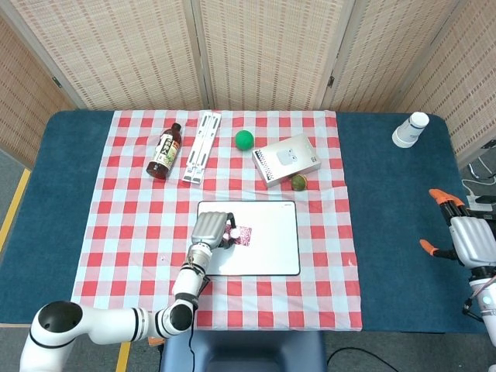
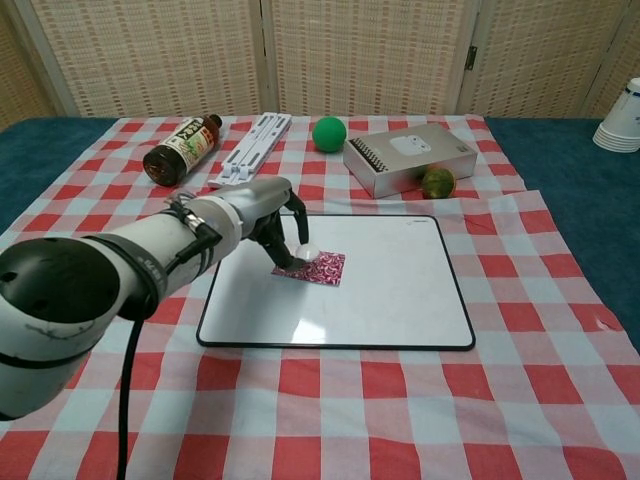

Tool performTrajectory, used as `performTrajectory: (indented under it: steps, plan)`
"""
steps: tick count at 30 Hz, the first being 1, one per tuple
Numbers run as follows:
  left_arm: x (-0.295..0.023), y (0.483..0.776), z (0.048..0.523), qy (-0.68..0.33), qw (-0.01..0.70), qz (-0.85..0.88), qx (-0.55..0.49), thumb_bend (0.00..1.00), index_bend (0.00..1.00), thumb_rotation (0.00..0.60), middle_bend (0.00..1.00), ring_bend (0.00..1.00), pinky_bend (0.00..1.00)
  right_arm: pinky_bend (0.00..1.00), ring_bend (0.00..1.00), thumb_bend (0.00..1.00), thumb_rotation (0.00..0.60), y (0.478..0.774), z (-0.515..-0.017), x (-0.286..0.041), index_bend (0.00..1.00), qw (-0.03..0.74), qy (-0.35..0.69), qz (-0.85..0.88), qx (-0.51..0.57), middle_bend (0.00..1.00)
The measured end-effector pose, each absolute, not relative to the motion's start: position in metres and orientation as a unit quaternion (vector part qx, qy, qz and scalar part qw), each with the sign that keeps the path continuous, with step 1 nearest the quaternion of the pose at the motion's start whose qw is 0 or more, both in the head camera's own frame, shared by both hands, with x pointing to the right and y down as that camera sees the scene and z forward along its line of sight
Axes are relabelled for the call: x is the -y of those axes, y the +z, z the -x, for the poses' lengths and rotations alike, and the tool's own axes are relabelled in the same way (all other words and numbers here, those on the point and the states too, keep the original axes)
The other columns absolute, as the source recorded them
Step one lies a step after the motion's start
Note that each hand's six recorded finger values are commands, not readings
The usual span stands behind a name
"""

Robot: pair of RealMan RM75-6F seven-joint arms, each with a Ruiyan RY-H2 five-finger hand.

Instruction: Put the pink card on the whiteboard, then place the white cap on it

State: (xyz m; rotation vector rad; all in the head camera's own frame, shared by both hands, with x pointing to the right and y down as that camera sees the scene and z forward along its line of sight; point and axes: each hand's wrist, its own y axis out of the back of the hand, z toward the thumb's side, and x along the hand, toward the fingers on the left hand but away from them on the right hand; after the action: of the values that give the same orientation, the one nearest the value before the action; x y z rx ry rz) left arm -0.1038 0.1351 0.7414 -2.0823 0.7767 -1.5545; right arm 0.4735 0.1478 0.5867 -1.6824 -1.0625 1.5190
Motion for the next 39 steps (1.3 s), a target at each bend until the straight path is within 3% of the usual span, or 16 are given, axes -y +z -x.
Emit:
performTrajectory:
  steps: [22,39]
  plan:
    - [-0.134,0.746,0.094,-0.557,0.218,0.752,-0.277,0.34,0.49,0.6,1.0,1.0,1.0,0.26,0.0,0.15,0.6,0.587,-0.474,-0.148,0.01,0.311,0.576,0.639,0.403,0.07]
    - [-0.129,0.74,0.1,-0.557,0.22,0.751,-0.278,0.27,0.43,0.6,1.0,1.0,1.0,0.26,0.0,0.15,0.6,0.589,-0.473,-0.148,0.01,0.311,0.578,0.64,0.4,0.07]
